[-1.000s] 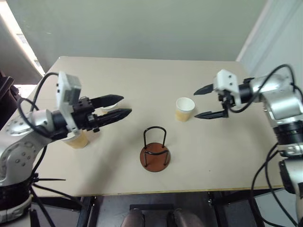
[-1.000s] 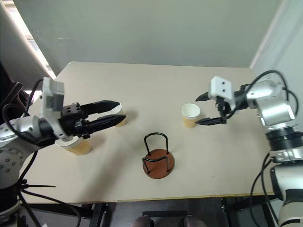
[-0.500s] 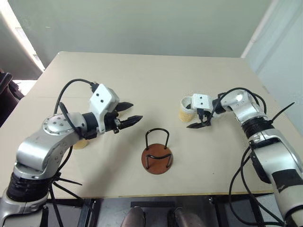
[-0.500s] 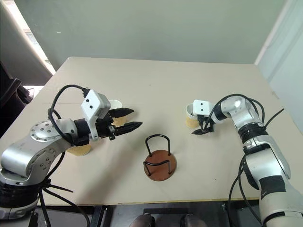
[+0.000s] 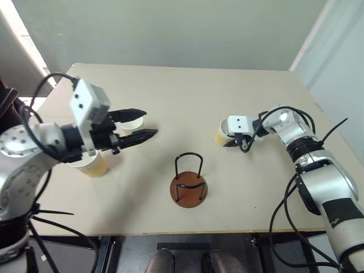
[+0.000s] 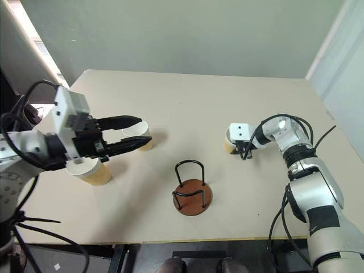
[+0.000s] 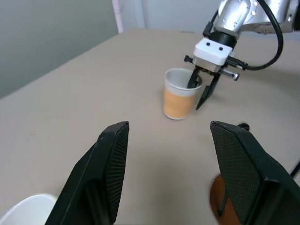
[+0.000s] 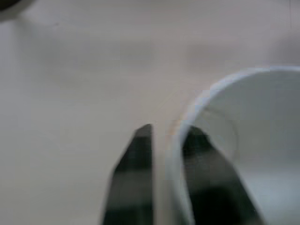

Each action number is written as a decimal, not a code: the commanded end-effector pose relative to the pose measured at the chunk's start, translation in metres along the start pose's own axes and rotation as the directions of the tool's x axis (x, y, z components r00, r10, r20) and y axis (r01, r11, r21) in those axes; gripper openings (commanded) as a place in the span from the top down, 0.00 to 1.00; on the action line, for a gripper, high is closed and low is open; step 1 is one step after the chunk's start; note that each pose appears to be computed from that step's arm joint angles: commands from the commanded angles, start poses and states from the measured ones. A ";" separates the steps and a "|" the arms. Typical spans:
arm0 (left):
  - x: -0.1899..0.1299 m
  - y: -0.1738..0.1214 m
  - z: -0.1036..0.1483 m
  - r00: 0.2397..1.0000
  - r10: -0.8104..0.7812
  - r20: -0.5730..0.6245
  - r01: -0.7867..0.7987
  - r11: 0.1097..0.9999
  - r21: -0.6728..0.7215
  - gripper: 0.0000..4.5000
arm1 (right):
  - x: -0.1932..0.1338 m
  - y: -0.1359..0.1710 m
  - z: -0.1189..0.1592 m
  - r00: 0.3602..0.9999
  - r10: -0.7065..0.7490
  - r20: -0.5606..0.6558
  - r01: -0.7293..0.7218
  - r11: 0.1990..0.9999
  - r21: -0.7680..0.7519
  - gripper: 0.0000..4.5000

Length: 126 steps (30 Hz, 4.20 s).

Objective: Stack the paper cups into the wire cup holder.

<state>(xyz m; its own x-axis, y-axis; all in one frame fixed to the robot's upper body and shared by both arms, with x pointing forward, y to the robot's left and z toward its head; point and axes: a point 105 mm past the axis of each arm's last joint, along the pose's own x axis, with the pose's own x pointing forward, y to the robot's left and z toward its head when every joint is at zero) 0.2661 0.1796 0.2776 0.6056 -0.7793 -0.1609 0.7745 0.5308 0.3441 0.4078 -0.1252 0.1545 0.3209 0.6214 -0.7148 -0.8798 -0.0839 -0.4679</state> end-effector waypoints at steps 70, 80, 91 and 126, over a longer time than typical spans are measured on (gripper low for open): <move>-0.130 0.039 -0.048 0.873 0.355 -0.334 -0.294 0.930 0.219 0.34 | -0.099 0.002 0.192 0.469 -0.174 0.866 -0.152 0.950 0.273 0.01; -0.116 0.048 -0.106 0.777 0.287 -0.561 -0.139 0.946 0.291 0.34 | -0.077 0.028 0.209 0.452 -0.122 0.884 -0.170 0.960 0.220 0.01; -0.085 0.047 -0.138 0.803 0.178 -0.568 -0.035 0.967 0.253 0.42 | -0.076 0.035 0.202 0.488 -0.144 0.861 -0.159 0.955 0.250 0.00; 0.044 -0.034 0.023 0.653 -0.717 -0.244 0.750 0.567 0.340 1.00 | -0.133 0.063 0.088 0.838 -0.051 0.543 -0.090 0.969 0.231 0.00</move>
<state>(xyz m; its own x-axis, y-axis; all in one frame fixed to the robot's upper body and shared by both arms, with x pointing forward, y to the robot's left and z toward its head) 0.2619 0.1155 0.2828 -0.1047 -0.8467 -0.5217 0.8613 -0.3395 0.3780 0.2824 -0.1422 0.2536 0.0996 0.9469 -0.3058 -0.9771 0.0349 -0.2100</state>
